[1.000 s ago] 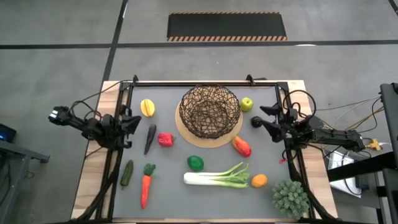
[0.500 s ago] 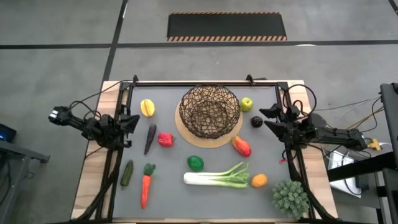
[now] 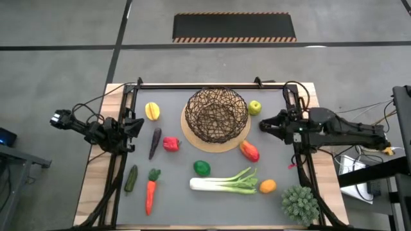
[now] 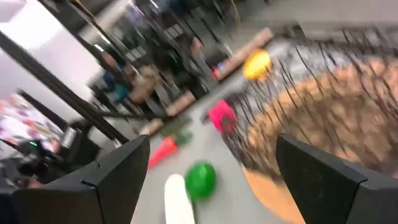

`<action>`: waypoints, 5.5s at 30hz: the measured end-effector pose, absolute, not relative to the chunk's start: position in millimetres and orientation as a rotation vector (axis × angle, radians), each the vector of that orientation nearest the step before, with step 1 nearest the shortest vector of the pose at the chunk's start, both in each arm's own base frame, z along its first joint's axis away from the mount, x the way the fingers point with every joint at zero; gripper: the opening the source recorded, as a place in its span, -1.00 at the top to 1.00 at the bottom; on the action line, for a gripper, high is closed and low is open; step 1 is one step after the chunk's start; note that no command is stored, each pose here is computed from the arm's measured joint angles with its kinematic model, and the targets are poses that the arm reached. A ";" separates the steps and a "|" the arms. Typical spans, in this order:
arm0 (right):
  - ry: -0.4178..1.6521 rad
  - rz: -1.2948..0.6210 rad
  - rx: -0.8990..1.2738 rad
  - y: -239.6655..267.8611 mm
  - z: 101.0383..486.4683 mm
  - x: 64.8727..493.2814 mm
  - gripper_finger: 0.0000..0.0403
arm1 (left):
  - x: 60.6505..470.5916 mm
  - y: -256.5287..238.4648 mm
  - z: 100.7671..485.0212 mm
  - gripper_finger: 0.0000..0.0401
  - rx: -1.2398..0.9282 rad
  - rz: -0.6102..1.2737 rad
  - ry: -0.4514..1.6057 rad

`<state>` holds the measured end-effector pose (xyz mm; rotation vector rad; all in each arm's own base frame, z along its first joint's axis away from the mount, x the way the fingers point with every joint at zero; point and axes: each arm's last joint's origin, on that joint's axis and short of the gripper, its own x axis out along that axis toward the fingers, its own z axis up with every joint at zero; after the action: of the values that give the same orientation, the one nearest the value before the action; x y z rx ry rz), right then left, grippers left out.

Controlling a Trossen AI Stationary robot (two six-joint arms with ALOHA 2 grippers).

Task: Build produce basket
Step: Put the mango into the basket

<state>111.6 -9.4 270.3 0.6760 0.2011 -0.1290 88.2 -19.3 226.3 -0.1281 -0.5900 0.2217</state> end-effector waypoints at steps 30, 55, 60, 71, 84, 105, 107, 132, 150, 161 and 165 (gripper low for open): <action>1.043 -0.357 0.764 35.7 263.9 213.7 -0.63 | 86.3 -18.5 228.2 1.00 -0.134 0.226 -0.613; 1.432 -0.555 0.389 57.7 209.6 269.6 -0.63 | 86.5 -18.5 227.9 1.00 -0.132 0.229 -0.609; 1.410 -0.532 0.388 57.5 189.7 268.7 -0.63 | 86.5 -18.5 227.9 1.00 -0.132 0.229 -0.609; 1.402 -0.556 0.415 55.2 165.3 259.3 -0.58 | 86.5 -18.5 227.9 1.00 -0.126 0.231 -0.608; 1.406 -0.555 0.437 55.7 165.6 259.3 -0.08 | 86.5 -18.5 227.9 1.00 -0.108 0.237 -0.606; 1.458 -0.004 0.276 72.2 258.2 270.7 -0.11 | 82.2 -13.8 231.1 1.00 -0.143 0.359 -0.625; 1.390 0.044 0.254 73.9 273.3 277.8 -0.11 | 80.8 -12.8 232.3 1.00 -0.113 0.393 -0.629; 0.795 -0.201 0.267 -1.4 384.0 317.7 -0.12 | 83.2 -13.9 234.6 1.00 0.092 0.463 -0.595; 0.734 -0.208 0.192 -76.7 364.6 359.7 -0.12 | 76.6 -11.2 248.4 1.00 0.099 0.492 -0.643; 1.046 -0.221 -0.118 -112.0 306.4 397.0 -0.12 | 76.4 -11.2 248.5 1.00 0.170 0.515 -0.628; 1.203 -0.261 -0.199 -122.4 282.3 404.7 -0.12 | 76.1 -11.0 248.5 1.00 0.173 0.517 -0.628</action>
<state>404.7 -122.4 282.3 -0.1988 1.2032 -0.2611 76.1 -11.0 248.5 0.1727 -0.6276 0.5168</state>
